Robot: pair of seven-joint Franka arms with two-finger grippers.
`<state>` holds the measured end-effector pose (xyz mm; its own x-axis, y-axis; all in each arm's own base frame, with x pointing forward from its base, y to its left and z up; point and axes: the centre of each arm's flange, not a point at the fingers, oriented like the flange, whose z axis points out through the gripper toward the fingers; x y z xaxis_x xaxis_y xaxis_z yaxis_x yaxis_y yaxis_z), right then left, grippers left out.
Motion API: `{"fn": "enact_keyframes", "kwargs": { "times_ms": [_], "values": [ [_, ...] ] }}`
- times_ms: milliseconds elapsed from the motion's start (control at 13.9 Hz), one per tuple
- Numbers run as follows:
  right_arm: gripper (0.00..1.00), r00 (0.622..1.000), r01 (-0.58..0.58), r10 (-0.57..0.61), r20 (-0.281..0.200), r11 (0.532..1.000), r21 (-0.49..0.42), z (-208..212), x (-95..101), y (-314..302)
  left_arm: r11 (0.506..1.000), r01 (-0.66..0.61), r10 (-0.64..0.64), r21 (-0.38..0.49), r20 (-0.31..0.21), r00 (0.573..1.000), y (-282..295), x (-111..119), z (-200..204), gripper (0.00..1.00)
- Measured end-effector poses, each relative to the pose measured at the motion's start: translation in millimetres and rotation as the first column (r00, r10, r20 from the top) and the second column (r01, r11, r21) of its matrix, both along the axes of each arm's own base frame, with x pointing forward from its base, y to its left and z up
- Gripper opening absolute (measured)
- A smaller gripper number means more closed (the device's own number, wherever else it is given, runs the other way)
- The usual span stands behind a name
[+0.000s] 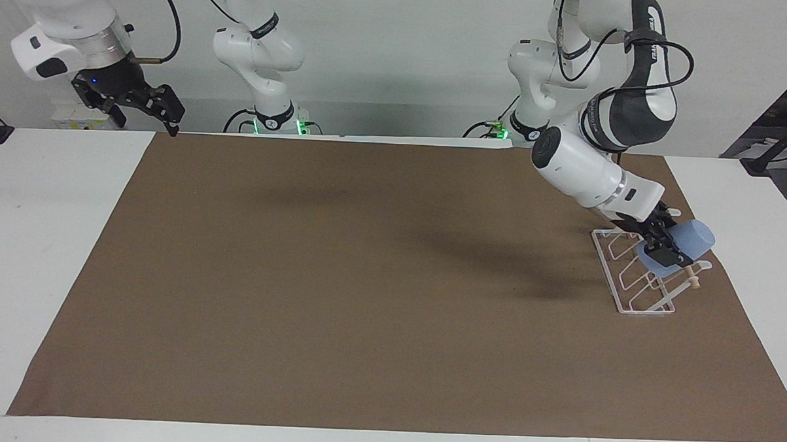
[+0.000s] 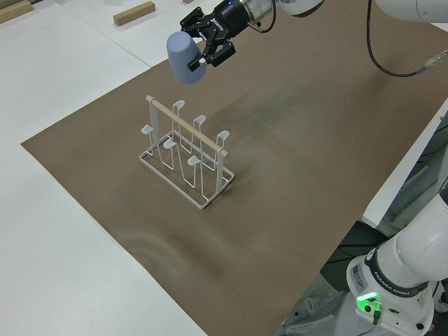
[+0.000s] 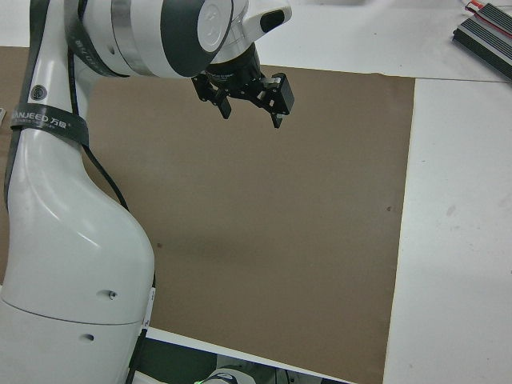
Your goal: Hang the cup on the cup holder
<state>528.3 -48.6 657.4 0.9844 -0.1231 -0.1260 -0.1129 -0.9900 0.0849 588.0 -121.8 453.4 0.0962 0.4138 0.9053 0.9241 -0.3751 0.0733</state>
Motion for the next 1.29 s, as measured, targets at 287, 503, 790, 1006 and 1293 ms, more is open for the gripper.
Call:
{"fn": "enact_keyframes", "kwargs": {
  "times_ms": [287,503,790,1006,1293],
  "values": [
    [1.0,1.0,-0.006,0.006,-0.015,1.0,0.002,-1.4,-1.4,2.4,0.999,-0.001,0.003,0.036,-0.04,0.999,18.7,1.3,-25.9,0.79],
    [1.0,1.0,-0.006,0.006,-0.016,1.0,0.002,-1.4,-1.5,2.6,1.0,0.007,-0.006,0.024,-0.047,0.999,41.6,5.8,-34.1,0.79],
    [1.0,1.0,-0.007,0.007,-0.016,1.0,0.004,-1.5,-1.5,3.2,1.0,0.031,-0.031,0.003,-0.06,0.998,46.9,5.9,-42.3,0.79],
    [1.0,1.0,-0.011,0.011,-0.025,1.0,0.007,-3.5,-2.0,6.0,0.999,0.04,-0.04,0.003,-0.08,0.996,44.9,1.0,-52.0,0.79],
    [1.0,0.999,-0.011,0.011,-0.034,1.0,0.008,-5.5,-2.5,5.8,0.998,0.057,-0.056,0.005,-0.126,0.99,40.9,-9.0,-73.9,0.79]
  ]
}}
